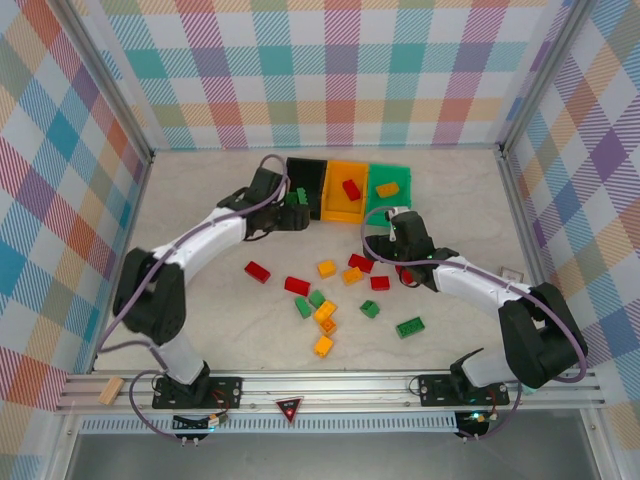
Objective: Sort the legos into containers by color
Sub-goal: Pick up the lego from the bottom-center of the table.
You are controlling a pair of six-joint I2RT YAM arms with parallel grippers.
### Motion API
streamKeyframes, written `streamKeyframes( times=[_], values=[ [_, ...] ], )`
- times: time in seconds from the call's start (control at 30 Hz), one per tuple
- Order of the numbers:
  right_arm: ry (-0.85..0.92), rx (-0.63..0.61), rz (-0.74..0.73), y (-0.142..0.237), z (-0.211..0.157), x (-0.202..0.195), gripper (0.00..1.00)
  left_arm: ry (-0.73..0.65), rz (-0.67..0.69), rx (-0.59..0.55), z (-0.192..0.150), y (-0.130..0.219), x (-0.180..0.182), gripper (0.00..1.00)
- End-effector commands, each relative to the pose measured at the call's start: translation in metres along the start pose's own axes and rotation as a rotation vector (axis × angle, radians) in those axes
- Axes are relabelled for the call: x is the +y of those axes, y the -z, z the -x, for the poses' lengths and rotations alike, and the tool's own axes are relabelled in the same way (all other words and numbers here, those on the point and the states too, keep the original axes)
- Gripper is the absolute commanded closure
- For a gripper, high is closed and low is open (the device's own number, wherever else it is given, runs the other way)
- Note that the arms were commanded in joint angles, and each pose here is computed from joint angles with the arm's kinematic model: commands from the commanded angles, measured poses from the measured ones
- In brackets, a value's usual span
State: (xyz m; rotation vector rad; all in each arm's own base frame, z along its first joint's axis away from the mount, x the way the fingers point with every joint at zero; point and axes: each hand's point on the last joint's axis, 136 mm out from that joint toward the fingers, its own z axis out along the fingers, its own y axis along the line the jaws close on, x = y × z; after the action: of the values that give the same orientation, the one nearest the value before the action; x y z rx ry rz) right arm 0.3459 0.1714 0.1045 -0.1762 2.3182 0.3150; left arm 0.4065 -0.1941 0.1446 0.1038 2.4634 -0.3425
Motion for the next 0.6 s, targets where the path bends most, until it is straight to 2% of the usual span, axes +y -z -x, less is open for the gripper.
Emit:
streamKeyframes(
  times=[0.0, 0.27, 0.4, 0.57],
  values=[
    [-0.010, 0.008, 0.055, -0.001, -0.001, 0.011, 0.15, 0.004, -0.074, -0.106, -0.003, 0.018, -0.006, 0.12],
    [-0.006, 0.093, 0.154, -0.002, -0.020, 0.034, 0.16, -0.030, 0.047, -0.101, -0.052, 0.034, 0.035, 0.12],
    [-0.028, 0.157, 0.176, 0.012, -0.039, 0.044, 0.17, -0.046, 0.075, -0.116, -0.062, 0.036, 0.045, 0.12],
    [-0.095, 0.296, 0.150, 0.034, -0.073, 0.039, 0.18, -0.054, 0.061, -0.174, -0.063, 0.039, 0.047, 0.13]
  ],
)
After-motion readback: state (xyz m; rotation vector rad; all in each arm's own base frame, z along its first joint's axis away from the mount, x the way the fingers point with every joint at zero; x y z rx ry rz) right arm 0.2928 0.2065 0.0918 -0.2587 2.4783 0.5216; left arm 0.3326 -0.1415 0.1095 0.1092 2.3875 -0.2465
